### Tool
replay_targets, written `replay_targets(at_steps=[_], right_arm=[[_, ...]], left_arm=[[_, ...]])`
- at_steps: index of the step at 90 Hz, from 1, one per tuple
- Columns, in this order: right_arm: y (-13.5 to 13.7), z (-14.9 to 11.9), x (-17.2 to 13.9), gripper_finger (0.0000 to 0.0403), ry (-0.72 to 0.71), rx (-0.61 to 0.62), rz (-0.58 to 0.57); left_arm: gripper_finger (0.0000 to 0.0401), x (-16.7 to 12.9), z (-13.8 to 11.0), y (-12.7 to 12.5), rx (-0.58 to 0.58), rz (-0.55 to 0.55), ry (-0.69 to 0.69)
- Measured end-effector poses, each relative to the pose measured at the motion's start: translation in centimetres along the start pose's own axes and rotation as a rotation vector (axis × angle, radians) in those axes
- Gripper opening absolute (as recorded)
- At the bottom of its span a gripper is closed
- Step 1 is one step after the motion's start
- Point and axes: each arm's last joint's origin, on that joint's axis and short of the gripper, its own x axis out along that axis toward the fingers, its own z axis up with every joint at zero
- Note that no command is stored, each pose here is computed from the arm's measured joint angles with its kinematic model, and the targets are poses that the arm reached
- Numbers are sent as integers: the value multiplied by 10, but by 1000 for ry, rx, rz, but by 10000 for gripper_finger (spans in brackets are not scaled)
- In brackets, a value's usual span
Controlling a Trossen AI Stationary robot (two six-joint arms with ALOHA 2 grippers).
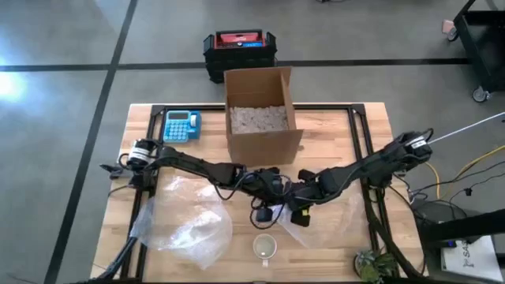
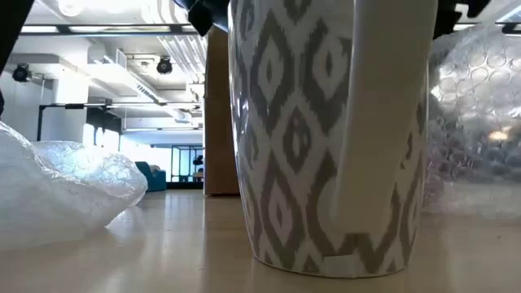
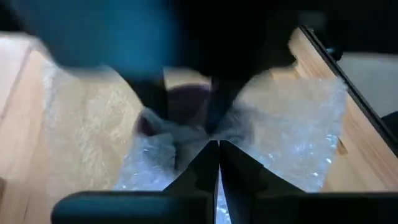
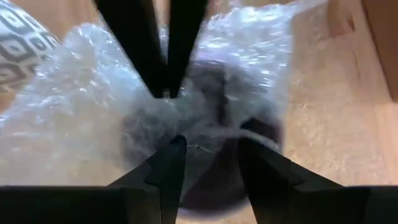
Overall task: Wrap mug
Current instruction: Wrap the purple mug using the right bubble wrap
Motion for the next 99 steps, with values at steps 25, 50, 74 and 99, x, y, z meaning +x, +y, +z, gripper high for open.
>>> replay_targets(at_steps=[25,50,74,99], right_arm=[[-1,0,0,104,0,2,2],[-2,-1,1,89,7,7,0],[-2,-1,-1,73,39,21,16],[-1,1,-15,49,89,12,25]], left_arm=[[0,-7,8,-8,22,-183,-39],[0,26,-15,-1,43,-103,-15],[0,28,-22,7,10,92,-9],[0,24,-18,8,5,94,-15]])
